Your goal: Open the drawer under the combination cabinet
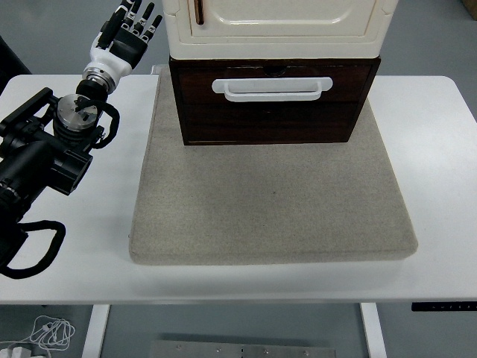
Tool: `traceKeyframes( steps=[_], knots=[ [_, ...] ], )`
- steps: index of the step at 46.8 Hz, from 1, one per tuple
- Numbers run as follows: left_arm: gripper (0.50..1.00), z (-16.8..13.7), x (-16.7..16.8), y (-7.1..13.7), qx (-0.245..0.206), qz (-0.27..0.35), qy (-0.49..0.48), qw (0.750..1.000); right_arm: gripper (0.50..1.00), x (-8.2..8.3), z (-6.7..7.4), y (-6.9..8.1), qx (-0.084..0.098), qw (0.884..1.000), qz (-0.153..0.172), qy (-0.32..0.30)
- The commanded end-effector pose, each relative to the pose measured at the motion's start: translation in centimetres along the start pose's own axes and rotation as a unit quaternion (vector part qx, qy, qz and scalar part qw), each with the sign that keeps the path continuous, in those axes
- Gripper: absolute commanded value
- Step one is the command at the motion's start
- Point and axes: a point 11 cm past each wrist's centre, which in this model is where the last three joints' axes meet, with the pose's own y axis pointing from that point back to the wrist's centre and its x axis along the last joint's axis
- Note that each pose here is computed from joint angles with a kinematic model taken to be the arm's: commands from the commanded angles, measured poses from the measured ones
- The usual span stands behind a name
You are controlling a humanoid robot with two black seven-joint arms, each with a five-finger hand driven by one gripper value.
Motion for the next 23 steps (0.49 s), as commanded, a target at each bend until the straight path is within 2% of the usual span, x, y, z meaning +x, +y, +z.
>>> traceKeyframes(
  steps=[1, 14, 23],
  knots=[
    [1.0, 0.2, 0.0, 0.0, -0.001, -0.001, 0.0, 1.0, 0.926, 0.0, -0.1, 0.0, 0.0, 1.0, 0.0, 0.0],
    [1.0, 1.2, 0.0, 0.0, -0.008, 0.0, -0.007, 1.0, 0.926, 0.0, -0.1, 0.0, 0.0, 1.0, 0.0, 0.0],
    [1.0, 3.2, 0.1, 0.1, -0.026, -0.001, -0.009, 1.0, 0.926, 0.0, -0.1, 0.0, 0.0, 1.0, 0.0, 0.0]
  ],
)
